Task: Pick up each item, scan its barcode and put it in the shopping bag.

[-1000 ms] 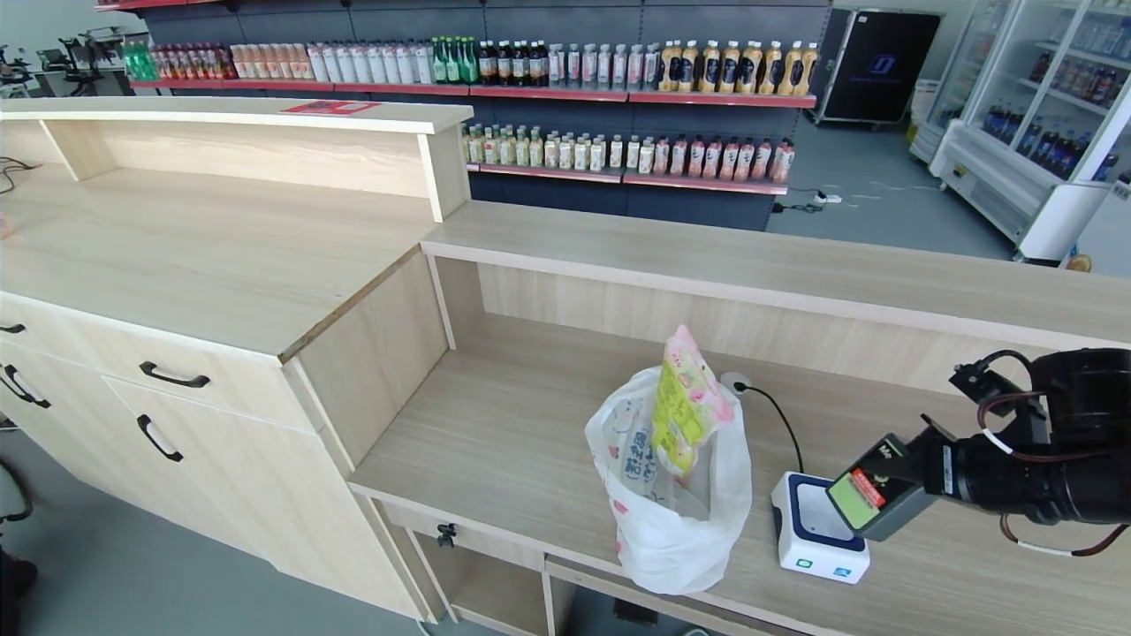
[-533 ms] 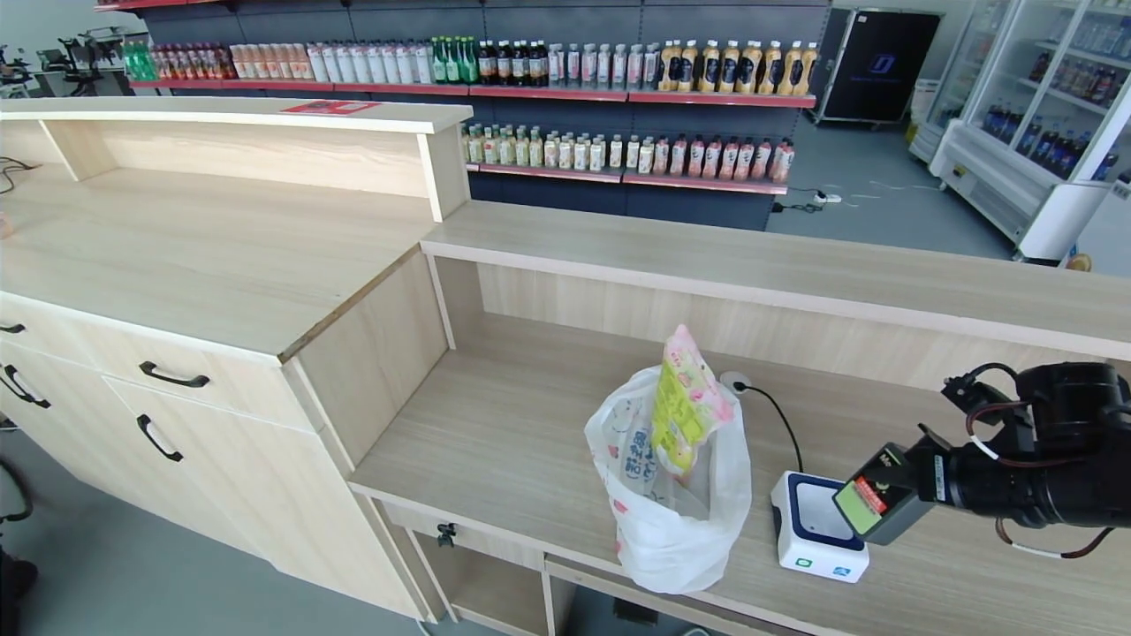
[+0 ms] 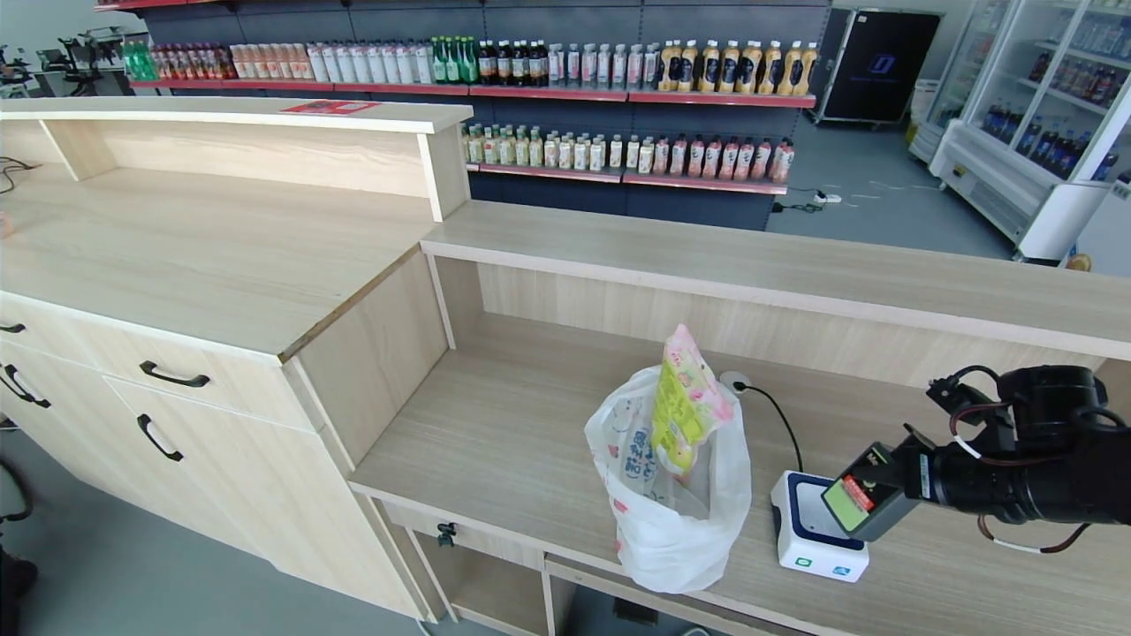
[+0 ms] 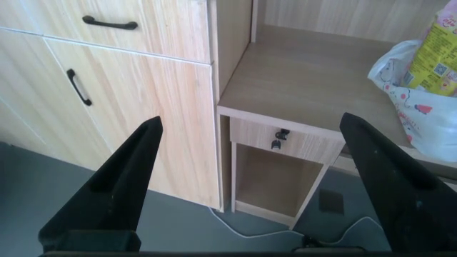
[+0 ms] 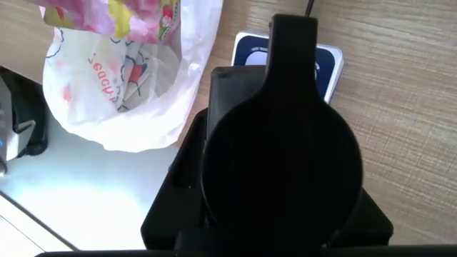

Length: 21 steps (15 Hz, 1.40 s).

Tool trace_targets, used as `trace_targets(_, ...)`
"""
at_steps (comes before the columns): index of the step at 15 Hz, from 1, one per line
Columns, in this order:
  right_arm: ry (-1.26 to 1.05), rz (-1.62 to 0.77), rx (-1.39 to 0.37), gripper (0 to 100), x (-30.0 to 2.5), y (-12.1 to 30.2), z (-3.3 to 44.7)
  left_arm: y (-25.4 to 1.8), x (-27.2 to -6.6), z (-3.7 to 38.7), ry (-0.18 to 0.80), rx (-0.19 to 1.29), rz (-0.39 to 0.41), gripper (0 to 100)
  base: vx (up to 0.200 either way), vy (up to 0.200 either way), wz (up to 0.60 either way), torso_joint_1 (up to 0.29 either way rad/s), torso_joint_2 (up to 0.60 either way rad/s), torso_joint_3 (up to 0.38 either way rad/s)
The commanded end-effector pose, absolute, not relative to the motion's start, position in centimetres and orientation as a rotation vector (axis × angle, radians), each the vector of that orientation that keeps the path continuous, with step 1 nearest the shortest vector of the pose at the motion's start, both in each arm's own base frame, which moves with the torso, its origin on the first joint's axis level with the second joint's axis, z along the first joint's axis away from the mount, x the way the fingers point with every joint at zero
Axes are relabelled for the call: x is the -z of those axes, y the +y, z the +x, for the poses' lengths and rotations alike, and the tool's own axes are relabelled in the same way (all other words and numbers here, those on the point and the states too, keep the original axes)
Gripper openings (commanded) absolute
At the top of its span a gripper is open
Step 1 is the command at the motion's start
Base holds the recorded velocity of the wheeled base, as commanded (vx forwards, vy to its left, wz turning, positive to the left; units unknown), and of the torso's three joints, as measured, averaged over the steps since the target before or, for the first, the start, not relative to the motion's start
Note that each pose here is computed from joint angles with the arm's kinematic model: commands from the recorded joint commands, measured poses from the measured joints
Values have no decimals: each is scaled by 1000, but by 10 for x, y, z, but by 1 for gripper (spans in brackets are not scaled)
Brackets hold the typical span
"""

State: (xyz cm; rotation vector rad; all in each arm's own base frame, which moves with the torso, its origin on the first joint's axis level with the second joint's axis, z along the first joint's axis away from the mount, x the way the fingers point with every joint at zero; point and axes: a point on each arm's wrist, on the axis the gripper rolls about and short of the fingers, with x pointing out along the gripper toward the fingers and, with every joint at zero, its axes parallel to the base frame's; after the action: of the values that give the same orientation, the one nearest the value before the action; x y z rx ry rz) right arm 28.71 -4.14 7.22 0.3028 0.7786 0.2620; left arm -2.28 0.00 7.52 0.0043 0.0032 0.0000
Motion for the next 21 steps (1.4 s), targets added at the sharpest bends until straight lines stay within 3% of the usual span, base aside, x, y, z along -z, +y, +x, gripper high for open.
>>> trace_targets(1, 787, 308, -266, 0, -68, -42, 293, 0, -75, -23, 3, 0, 5, 100, 0, 0, 0, 0, 0, 0)
trace_targets(21, 783, 293, -328, 0, -56, -39, 306, 0, -75, -23, 3, 0, 5, 100, 0, 0, 0, 0, 0, 0)
